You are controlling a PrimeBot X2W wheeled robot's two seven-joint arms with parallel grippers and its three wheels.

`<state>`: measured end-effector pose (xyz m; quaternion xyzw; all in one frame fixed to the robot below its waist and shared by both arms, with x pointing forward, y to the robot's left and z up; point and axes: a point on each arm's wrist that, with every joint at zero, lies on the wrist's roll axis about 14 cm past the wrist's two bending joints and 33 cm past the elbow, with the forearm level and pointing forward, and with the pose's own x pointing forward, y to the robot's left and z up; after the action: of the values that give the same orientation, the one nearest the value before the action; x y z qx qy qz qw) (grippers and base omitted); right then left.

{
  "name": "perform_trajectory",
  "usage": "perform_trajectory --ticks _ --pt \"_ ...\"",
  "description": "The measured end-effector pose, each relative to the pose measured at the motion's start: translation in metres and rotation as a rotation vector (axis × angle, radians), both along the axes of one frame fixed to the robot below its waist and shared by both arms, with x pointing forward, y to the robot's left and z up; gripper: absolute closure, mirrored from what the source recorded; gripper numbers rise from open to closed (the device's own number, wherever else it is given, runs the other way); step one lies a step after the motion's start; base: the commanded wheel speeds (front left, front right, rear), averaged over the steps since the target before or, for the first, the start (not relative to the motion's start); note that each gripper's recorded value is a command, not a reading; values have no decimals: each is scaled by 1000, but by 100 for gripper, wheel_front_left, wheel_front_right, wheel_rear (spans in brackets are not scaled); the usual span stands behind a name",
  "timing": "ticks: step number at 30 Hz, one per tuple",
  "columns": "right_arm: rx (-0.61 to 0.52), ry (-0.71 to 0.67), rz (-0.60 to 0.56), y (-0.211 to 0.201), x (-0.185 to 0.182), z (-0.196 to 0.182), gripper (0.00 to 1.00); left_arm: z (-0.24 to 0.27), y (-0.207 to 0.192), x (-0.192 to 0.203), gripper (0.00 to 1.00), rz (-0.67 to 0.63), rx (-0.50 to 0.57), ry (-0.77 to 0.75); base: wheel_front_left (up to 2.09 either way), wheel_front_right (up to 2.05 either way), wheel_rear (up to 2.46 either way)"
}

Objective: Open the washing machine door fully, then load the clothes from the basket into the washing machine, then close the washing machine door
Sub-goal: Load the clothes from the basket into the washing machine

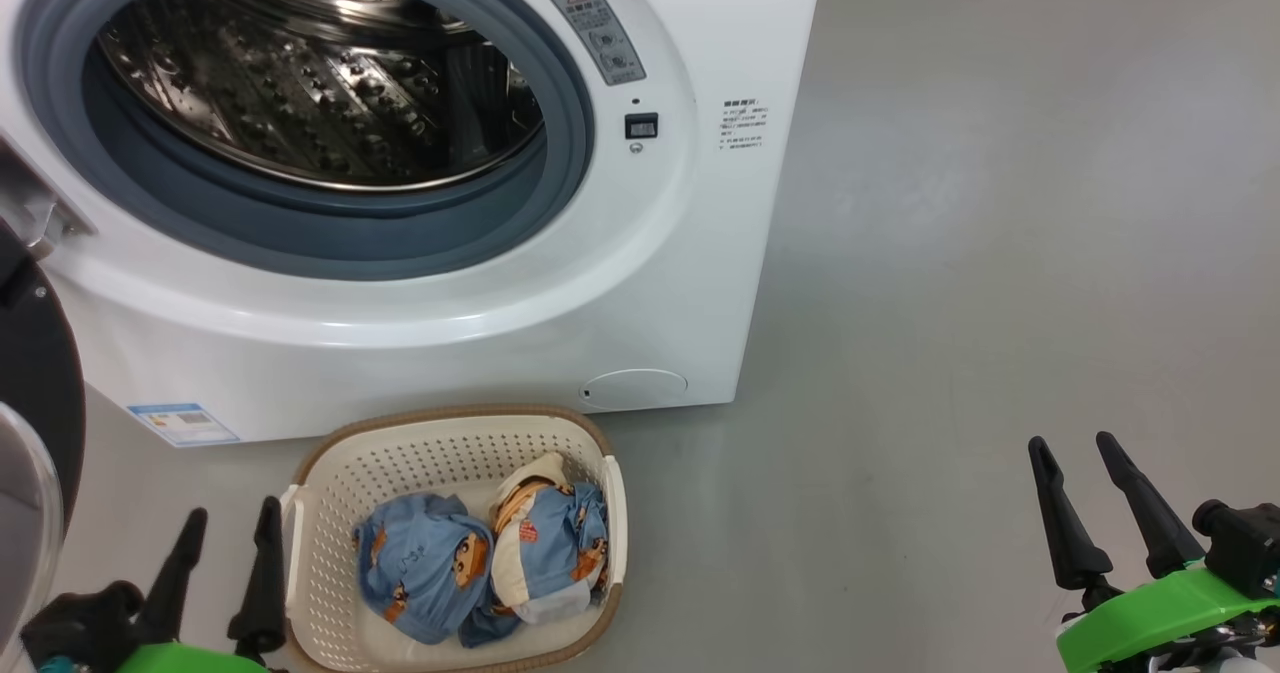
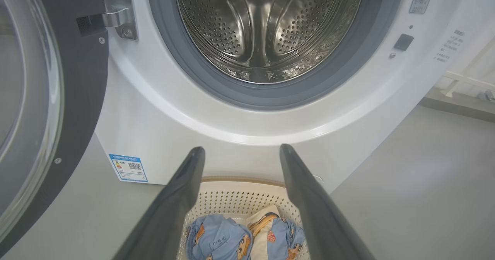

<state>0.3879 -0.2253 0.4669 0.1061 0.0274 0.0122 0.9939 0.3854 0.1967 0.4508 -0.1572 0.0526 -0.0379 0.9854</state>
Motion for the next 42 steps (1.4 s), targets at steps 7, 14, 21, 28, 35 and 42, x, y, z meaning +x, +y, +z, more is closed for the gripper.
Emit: perform_trajectory --ticks 7,14,21,28,35,42 --pt "11 5 -1 4 6 -4 0 -29 -13 -4 0 -29 -8 88 0 0 0" --pt "24 20 -4 7 17 -12 0 -79 -26 -6 0 -58 8 246 0 0 0" --pt "28 34 -1 13 36 -23 0 -116 -42 9 0 -111 25 356 0 0 0" --pt "29 45 16 20 62 -36 0 -149 -51 33 0 -163 63 442 0 0 0" --pt "32 78 38 30 82 -58 0 -189 -50 46 0 -194 95 545 0 0 0" --pt "23 106 37 29 96 -79 0 -222 -59 60 0 -238 110 613 0 0 0"
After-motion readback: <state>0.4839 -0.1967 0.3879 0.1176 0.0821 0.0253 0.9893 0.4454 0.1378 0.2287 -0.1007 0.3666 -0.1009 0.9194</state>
